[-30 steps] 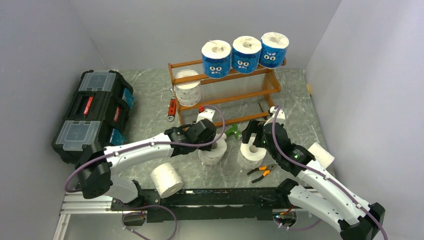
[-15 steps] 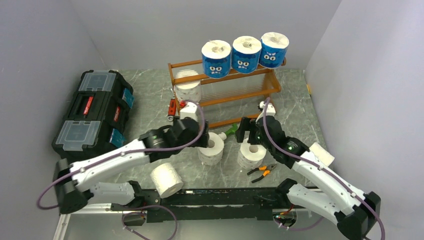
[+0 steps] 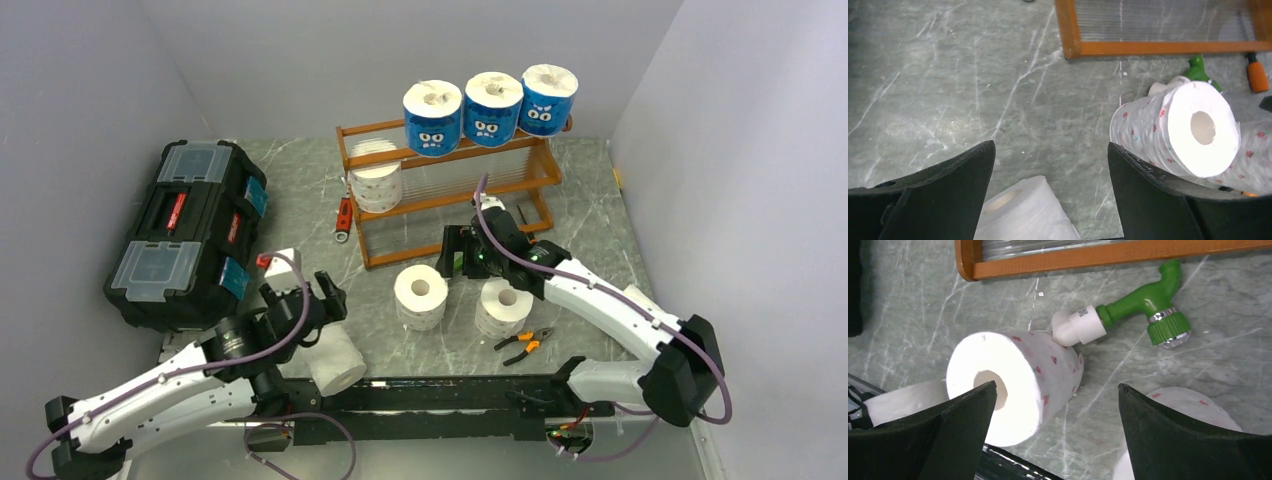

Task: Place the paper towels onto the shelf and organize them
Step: Pick up the paper towel from the center of the board.

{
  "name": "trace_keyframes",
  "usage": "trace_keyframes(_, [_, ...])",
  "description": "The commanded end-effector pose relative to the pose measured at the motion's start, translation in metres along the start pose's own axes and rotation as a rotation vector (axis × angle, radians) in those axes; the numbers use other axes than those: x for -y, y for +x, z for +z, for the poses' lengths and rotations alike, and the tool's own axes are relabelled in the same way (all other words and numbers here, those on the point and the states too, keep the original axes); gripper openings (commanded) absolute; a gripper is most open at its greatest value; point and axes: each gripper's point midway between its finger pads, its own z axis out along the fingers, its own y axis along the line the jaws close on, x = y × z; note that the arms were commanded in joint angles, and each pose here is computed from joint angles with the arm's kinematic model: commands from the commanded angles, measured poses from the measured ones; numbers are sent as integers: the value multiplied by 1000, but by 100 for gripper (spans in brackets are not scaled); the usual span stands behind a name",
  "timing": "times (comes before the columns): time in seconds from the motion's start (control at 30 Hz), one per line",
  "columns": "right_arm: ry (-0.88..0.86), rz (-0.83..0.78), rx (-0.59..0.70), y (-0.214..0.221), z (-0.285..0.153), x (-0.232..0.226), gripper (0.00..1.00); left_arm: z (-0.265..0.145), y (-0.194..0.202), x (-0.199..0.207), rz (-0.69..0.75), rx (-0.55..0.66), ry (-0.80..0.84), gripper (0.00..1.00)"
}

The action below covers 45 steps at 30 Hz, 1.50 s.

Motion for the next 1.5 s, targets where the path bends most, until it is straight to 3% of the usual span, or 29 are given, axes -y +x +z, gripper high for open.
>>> trace_keyframes(0.0, [-66,74,-12,-10,-3,-30,92,-4,-10,-19,-105,78,-43,88])
trace_keyframes(0.37, [55,134,-96,21,17,-32,92,-2,-2,-29,-131,67,-79,89])
trace_keyframes(0.9, [89,143,-139,41,23,-33,86,-1,7,-35,-137,49,-86,88])
trace_keyframes(1.1, [83,156,-136,45,22,-33,80,0,9,-33,-138,43,-78,88])
trace_keyframes(1.47, [80,161,-138,47,22,-34,58,1,12,-33,-140,34,-79,88])
